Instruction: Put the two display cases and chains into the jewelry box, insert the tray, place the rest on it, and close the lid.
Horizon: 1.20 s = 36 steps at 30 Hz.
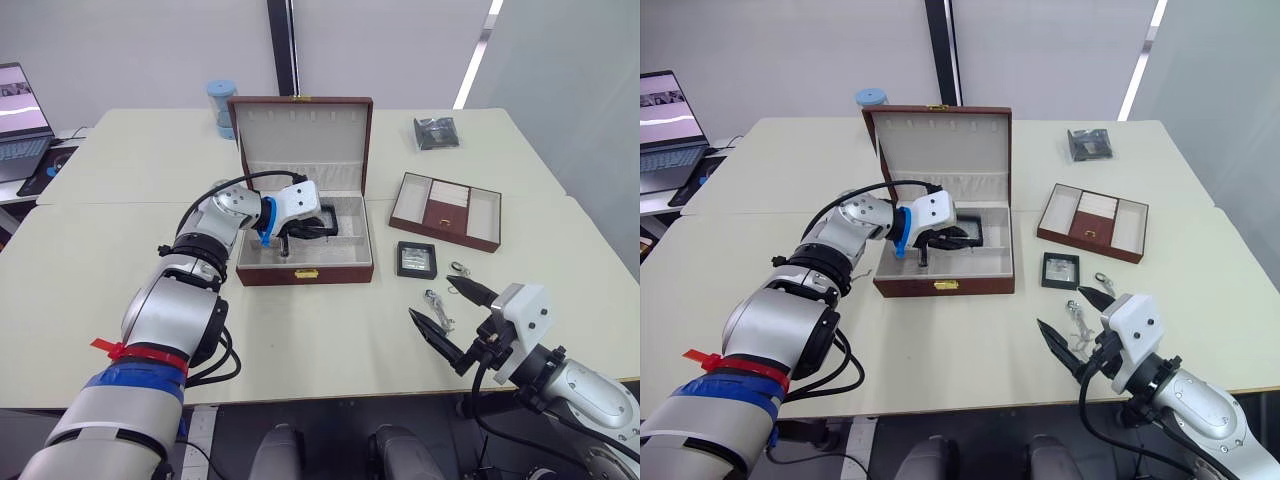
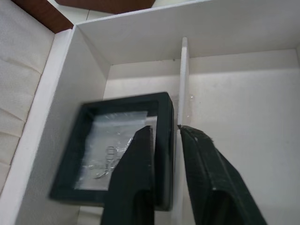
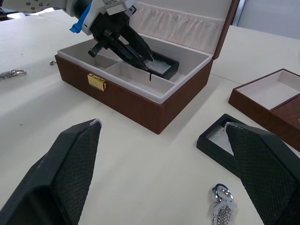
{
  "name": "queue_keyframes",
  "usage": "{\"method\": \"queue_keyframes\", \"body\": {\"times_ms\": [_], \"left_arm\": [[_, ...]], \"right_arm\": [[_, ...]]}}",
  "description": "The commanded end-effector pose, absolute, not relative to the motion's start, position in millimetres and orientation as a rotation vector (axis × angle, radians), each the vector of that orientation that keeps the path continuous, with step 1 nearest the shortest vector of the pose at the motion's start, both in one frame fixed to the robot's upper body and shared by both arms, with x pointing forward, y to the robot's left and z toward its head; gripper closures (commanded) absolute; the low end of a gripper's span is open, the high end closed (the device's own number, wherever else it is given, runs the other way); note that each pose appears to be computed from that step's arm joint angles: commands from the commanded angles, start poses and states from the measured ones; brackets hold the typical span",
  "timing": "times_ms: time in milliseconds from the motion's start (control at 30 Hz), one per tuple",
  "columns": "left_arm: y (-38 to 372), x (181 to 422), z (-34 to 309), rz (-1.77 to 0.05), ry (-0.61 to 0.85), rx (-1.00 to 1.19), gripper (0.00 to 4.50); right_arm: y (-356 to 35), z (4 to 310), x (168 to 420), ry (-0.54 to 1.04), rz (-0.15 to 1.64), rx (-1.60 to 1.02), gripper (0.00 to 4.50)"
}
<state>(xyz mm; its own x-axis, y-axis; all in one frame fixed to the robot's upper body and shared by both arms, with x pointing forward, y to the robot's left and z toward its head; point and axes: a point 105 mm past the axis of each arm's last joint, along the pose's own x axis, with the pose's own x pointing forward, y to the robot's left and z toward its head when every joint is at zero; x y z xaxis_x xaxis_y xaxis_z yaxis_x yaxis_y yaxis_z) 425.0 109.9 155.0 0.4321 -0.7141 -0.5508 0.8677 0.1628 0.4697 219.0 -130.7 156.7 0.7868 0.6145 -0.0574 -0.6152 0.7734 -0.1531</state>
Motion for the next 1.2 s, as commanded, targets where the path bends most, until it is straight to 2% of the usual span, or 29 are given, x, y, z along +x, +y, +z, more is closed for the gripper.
{"method": "queue_keyframes", "body": {"times_ms": [33, 233, 267, 533, 767, 900, 1033, 1200], "left_arm": [[111.6, 427.5, 165.0, -1.122, 0.194, 0.823, 2.07], [114.6, 428.5, 166.3, -1.106, 0.195, 0.801, 0.19], [114.9, 428.5, 166.5, -1.106, 0.194, 0.792, 0.03], [115.3, 427.7, 167.1, -1.111, 0.193, 0.761, 0.03], [117.0, 417.0, 190.5, -1.208, 0.136, 0.491, 0.03], [135.3, 405.8, 203.1, -1.242, 0.116, 0.34, 0.03], [162.0, 392.4, 210.3, -1.182, 0.099, 0.262, 0.03], [201.1, 356.6, 206.7, -1.047, 0.135, 0.225, 0.03]], "right_arm": [[-125.8, 165.4, 215.0, -0.033, 0.691, -0.167, 0.0], [-125.6, 165.4, 215.7, -0.033, 0.693, -0.167, 0.0], [-125.6, 165.5, 216.0, -0.034, 0.694, -0.166, 0.0], [-126.4, 165.6, 217.8, -0.035, 0.699, -0.166, 0.0], [-135.3, 162.6, 221.8, -0.016, 0.737, -0.149, 0.0], [-155.2, 154.9, 230.5, 0.023, 0.753, -0.158, 0.0], [-182.5, 148.5, 242.2, 0.06, 0.738, -0.187, 0.0], [-222.2, 147.7, 257.6, 0.098, 0.7, -0.211, 0.0]]}}
